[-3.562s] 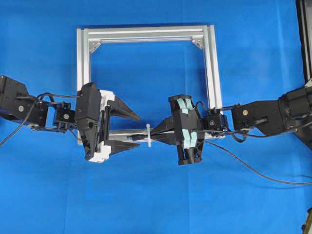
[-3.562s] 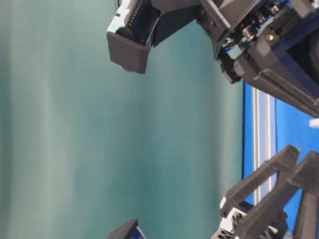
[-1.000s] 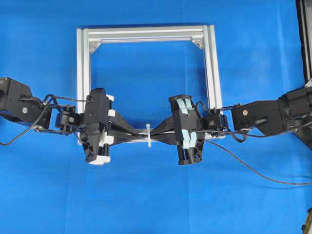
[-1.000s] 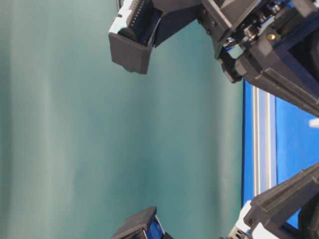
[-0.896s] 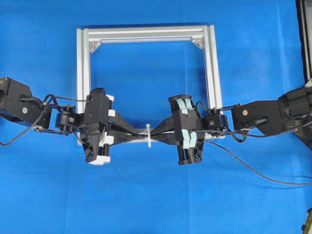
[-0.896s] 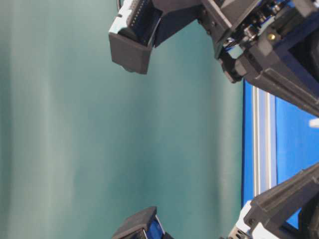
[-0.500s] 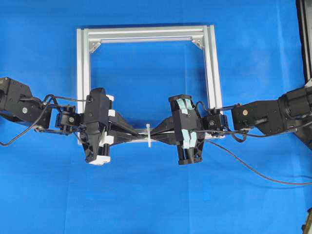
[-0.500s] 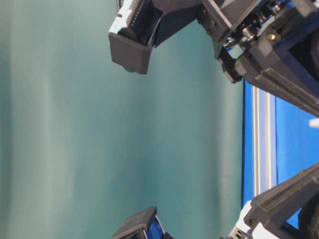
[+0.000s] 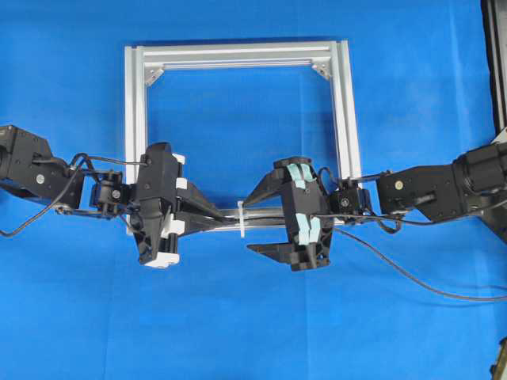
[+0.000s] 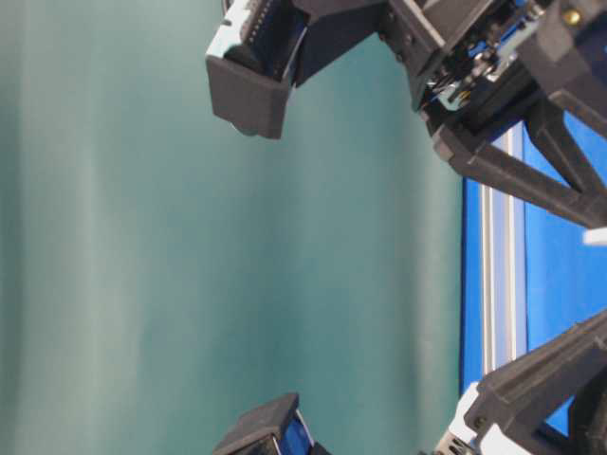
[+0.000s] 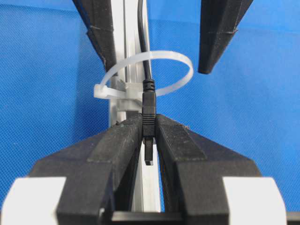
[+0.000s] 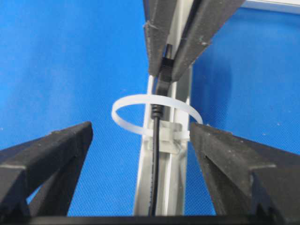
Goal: Insert the wire through the string loop located in the center.
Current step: 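Open the right gripper and pull the cable leftward with the left gripper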
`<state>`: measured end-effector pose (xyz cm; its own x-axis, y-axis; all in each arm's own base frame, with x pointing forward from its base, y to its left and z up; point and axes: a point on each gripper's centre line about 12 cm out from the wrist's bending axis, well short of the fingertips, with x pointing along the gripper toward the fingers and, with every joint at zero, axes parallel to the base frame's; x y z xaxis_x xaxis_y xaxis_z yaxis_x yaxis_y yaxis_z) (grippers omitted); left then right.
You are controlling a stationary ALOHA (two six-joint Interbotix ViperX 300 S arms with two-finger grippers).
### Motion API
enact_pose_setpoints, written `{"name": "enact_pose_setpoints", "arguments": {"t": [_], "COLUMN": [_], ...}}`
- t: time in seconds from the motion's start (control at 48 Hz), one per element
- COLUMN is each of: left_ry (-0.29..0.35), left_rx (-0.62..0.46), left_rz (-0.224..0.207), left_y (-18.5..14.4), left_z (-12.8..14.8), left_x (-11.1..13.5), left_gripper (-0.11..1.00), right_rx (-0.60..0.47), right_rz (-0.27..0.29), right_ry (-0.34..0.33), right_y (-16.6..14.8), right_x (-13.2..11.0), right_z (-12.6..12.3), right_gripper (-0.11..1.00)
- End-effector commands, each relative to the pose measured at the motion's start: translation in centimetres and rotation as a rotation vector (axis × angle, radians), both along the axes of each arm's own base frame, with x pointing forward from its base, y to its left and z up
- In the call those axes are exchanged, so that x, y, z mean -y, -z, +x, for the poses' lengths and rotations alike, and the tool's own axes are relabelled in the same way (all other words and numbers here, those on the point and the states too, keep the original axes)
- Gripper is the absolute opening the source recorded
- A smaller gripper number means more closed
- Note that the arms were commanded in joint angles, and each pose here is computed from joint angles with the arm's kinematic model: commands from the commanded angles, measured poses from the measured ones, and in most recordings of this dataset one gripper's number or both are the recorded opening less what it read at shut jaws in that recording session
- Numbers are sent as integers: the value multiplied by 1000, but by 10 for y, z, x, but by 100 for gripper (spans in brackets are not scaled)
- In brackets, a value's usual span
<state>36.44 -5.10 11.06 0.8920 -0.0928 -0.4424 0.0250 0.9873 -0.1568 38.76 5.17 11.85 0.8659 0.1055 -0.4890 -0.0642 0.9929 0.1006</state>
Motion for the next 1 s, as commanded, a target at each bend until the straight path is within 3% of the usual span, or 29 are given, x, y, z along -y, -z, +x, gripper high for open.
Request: {"name": "enact_pose_setpoints", "arguments": {"t": [0.0,0.396,0.979], "left_ry": [3,3,1], "left_rx": [27,15,-12], "left_rz": [-3,-1,-2], "left_y": [-8,-9,-13], "left_z": [4,-15,-107], "left_x": [1,-2,-16], "left_gripper": [8,8,8], "right_rx": [29,28,28], "right_rz": [3,2,1], "right_ry": [4,0,-1], "right_y": [-9,-9,-9], "right_x": [1,0,0], "right_z": [4,3,3], "right_gripper": [88,88,88]}}
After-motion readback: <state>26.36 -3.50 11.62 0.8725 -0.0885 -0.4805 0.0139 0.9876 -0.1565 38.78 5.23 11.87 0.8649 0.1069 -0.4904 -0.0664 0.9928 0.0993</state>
